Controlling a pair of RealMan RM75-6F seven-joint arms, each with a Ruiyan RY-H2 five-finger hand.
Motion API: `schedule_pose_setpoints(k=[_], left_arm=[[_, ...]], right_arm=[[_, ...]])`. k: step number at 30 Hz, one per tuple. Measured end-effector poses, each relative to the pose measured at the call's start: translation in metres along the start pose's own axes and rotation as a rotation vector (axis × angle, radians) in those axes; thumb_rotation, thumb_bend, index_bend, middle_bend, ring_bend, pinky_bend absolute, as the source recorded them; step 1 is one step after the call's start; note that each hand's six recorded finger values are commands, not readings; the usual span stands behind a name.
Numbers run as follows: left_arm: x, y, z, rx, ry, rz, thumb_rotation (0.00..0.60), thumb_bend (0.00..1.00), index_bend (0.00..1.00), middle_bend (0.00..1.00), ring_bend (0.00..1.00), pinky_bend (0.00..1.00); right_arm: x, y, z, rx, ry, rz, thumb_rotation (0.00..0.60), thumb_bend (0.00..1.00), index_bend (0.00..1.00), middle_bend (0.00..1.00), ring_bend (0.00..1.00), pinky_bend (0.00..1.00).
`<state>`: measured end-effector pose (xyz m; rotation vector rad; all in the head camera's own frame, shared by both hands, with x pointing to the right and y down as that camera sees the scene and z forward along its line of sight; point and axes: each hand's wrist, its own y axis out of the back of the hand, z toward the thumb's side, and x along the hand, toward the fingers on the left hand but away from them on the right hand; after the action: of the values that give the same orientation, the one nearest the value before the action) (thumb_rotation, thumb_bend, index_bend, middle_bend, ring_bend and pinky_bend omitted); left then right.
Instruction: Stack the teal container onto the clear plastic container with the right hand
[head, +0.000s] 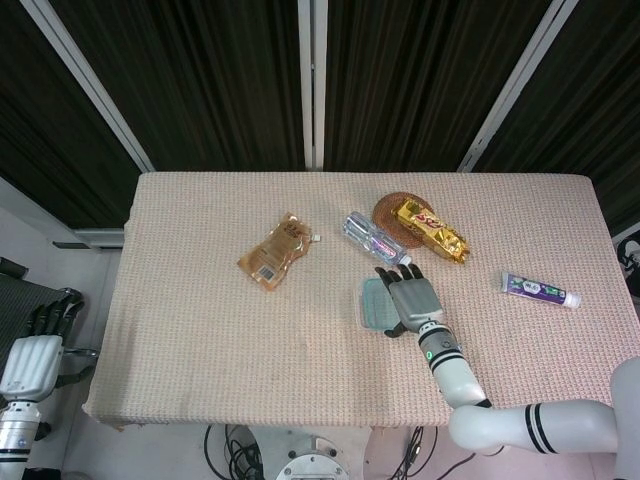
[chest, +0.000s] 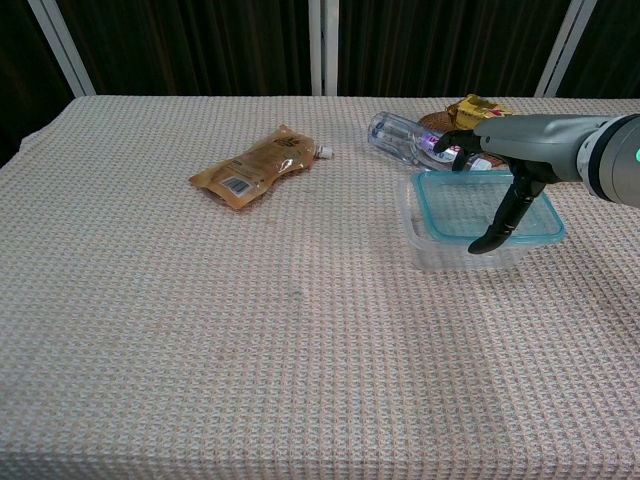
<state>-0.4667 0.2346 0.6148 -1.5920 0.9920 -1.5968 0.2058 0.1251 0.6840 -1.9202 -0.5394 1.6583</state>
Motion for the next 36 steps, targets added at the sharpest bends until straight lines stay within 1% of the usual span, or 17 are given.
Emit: schedule_pose_setpoints(k=[9,15,20,23,27,29,32,36], left_arm=[[-0.002,0.0,-0.002,-0.004,0.005,0.004,0.6,0.0,0.09,0.0,0.0,0.01],[-0.002,-0.002,-0.003,-0.007,0.006,0.0,0.6,0.0,0.09,0.0,0.0,0.01],[-0.002,-0.003,-0.004,-0.009,0.006,-0.001,0.6,0.0,0.09,0.0,0.0,0.01],[-0.001,-0.004,-0.003,-0.009,0.002,-0.001,0.6,0.0,0.09,0.0,0.0,0.01],[-0.001,-0.003,-0.002,-0.007,-0.001,-0.002,0.6,0.0,0.09,0.0,0.0,0.01],[0.0,-0.003,-0.001,-0.006,-0.001,-0.002,0.6,0.0,0.09,0.0,0.0,0.01],[0.0,-0.003,-0.001,-0.003,0.0,-0.003,0.6,0.0,0.09,0.0,0.0,0.01],[0.0,-0.003,0.0,-0.001,0.0,-0.005,0.6,0.0,0.09,0.0,0.0,0.01]], right_arm=[[0.0,-0.001,0.013,0.018,0.032,-0.003,0.6,0.04,0.02,0.34,0.0,0.0],[0.0,-0.004,0.018,0.027,0.034,0.001,0.6,0.04,0.02,0.34,0.0,0.0],[0.002,-0.005,0.015,0.026,0.024,-0.003,0.6,0.04,0.01,0.33,0.0,0.0],[0.002,-0.006,0.013,0.024,0.02,0.004,0.6,0.02,0.0,0.27,0.0,0.0],[0.003,-0.007,0.014,0.01,0.036,0.009,0.6,0.0,0.0,0.09,0.0,0.0],[0.003,-0.006,0.014,0.009,0.045,0.004,0.6,0.0,0.0,0.04,0.0,0.0],[0.005,-0.004,0.014,0.011,0.058,-0.007,0.6,0.0,0.0,0.01,0.0,0.0],[0.009,-0.003,0.012,0.018,0.067,-0.014,0.6,0.0,0.0,0.01,0.0,0.0]])
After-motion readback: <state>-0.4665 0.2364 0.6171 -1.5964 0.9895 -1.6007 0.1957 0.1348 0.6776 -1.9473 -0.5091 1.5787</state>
